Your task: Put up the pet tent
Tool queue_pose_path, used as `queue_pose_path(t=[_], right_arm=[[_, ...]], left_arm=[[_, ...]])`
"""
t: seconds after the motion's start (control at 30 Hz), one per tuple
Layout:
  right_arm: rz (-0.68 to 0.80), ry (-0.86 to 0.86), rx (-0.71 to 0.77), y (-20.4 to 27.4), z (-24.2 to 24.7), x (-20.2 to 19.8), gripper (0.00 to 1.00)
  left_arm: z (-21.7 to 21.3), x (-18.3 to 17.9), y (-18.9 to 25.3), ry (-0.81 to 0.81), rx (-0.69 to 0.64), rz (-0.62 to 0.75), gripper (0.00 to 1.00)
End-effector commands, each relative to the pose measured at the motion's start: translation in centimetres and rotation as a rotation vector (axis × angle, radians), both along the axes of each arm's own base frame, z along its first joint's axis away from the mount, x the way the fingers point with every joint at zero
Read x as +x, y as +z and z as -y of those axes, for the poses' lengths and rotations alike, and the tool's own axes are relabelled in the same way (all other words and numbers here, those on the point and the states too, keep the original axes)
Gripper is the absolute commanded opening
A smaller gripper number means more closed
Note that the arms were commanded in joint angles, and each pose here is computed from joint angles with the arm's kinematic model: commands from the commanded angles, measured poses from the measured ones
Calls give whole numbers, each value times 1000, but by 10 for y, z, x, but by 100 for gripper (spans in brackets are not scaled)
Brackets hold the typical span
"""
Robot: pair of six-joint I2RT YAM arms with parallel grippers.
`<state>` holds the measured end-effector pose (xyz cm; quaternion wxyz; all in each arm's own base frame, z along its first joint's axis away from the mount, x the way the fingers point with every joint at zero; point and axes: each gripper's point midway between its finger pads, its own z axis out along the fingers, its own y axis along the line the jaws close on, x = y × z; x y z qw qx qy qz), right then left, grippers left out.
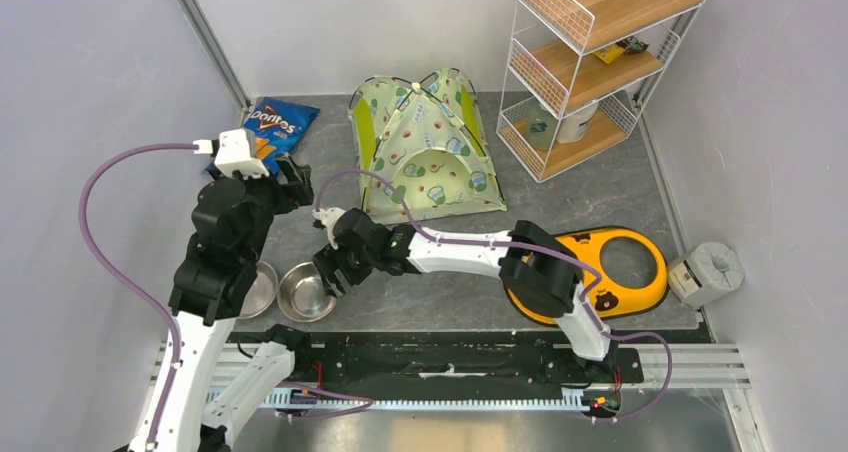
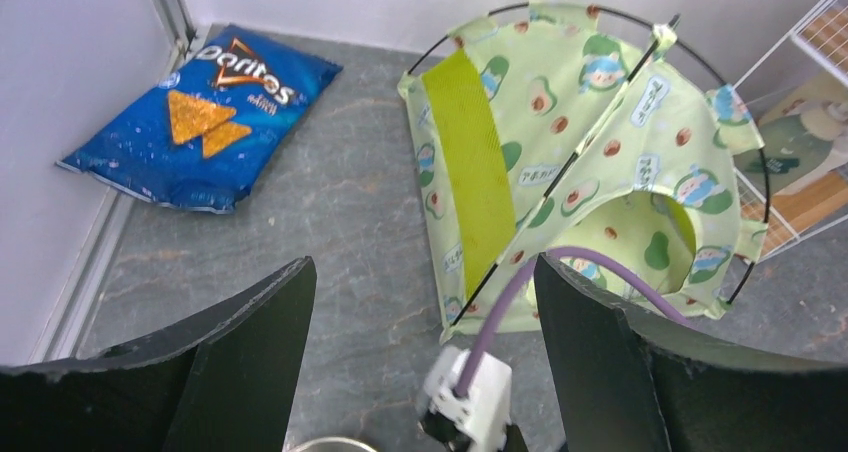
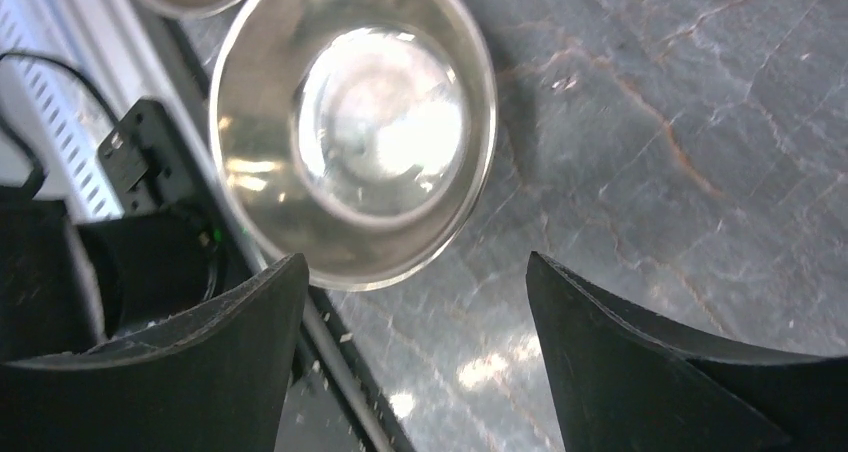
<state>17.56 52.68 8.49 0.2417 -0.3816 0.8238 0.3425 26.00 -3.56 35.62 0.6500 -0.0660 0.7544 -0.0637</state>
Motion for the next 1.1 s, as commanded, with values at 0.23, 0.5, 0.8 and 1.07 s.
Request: queue_pose_path(t=[0.23,0.5,0.8,1.07], right_arm=[[66,-181,-48,-36,-33,38,66],[160,-274,-64,-7,8,52,0],[166,-375,-213,38,138,57,0],[45,-659,-376,52,299,30,0]], left_arm=[[-5,-4,-9,34,-14,-62,86],[-19,1,-12,116,20,-72,94],[-20,11,-16,142,21,-80,99],[-20,11,-76,210,-42,-248,90]])
